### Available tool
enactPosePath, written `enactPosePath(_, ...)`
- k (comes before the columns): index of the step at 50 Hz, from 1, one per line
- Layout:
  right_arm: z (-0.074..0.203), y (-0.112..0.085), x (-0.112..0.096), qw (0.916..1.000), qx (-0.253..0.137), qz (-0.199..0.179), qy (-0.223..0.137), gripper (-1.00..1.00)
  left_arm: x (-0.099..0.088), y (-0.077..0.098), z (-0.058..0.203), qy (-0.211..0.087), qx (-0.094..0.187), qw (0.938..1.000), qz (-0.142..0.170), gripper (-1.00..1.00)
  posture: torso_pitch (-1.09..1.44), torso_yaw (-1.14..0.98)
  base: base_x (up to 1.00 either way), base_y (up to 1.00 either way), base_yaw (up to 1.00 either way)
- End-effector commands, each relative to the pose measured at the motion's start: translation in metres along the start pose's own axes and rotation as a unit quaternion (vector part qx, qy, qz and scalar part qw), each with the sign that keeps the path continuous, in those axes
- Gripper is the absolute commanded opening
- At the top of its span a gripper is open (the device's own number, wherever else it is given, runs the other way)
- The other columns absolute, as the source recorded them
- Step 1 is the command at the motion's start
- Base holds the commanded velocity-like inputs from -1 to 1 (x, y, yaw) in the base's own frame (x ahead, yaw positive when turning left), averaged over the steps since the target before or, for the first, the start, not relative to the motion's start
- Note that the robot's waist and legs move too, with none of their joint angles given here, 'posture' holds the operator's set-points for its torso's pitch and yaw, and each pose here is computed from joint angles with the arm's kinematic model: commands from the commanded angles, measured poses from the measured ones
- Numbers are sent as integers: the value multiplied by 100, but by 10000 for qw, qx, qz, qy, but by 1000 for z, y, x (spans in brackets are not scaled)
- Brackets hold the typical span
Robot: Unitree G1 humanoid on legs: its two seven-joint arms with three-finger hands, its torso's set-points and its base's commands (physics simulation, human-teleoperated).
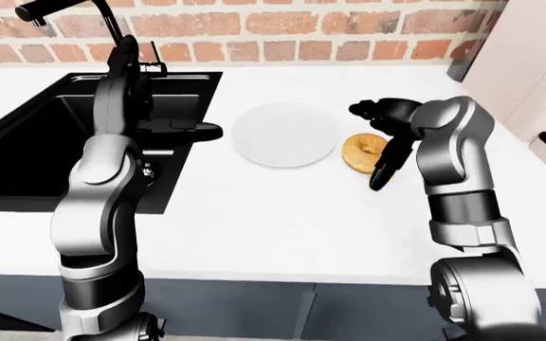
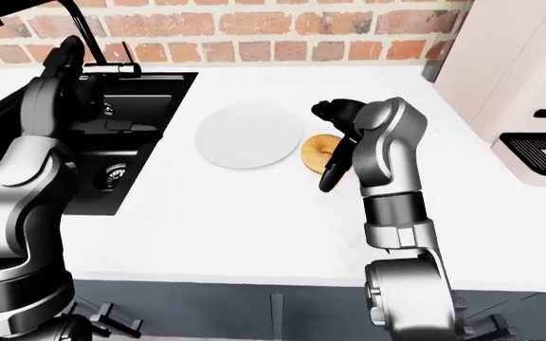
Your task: Place the pastries on the plates.
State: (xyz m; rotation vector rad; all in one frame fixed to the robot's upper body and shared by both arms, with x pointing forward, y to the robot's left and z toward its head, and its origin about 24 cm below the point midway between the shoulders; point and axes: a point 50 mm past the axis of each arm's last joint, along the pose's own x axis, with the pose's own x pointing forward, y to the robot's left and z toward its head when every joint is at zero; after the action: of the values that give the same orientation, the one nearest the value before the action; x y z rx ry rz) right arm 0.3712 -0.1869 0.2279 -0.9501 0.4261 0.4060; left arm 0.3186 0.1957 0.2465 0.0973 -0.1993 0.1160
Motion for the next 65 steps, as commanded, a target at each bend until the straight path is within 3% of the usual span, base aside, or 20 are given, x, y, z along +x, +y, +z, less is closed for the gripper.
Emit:
enactPosePath(1,12,-18,-13,9984,-130,-514,-187,100,-2,2,19,-467,3,9989,39,100,0,0,0,0,0)
enactPosePath(10,8,-18,-10,9973,-218,-697,-59,95,-4,4,21,-475,11,9989,39,100,0,0,0,0,0)
enactPosePath(14,6,-13,-9,9978,-217,-623,-45,80,-5,5,21,-472,11,9989,50,100,0,0,0,0,0)
enactPosePath(32,-2,1,3,9974,-427,-561,120,68,-3,6,23,-497,20,9987,85,100,0,0,0,0,0)
enactPosePath(46,-4,0,2,9967,-523,-585,194,17,-5,7,21,-486,27,9988,94,100,0,0,0,0,0)
enactPosePath(47,-4,0,3,9967,-524,-595,194,5,-6,9,22,-493,24,9987,100,100,0,0,0,0,0)
enactPosePath(52,-5,3,4,9959,-621,-606,237,-5,-6,9,21,-497,29,9987,111,100,0,0,0,0,0)
enactPosePath(59,-2,-7,2,9942,-690,-786,249,-25,-5,9,21,-499,32,9987,119,100,0,0,0,0,0)
enactPosePath(65,14,-27,-4,9913,-812,-1029,150,-36,-7,12,23,-510,6,9986,143,100,0,0,0,0,0)
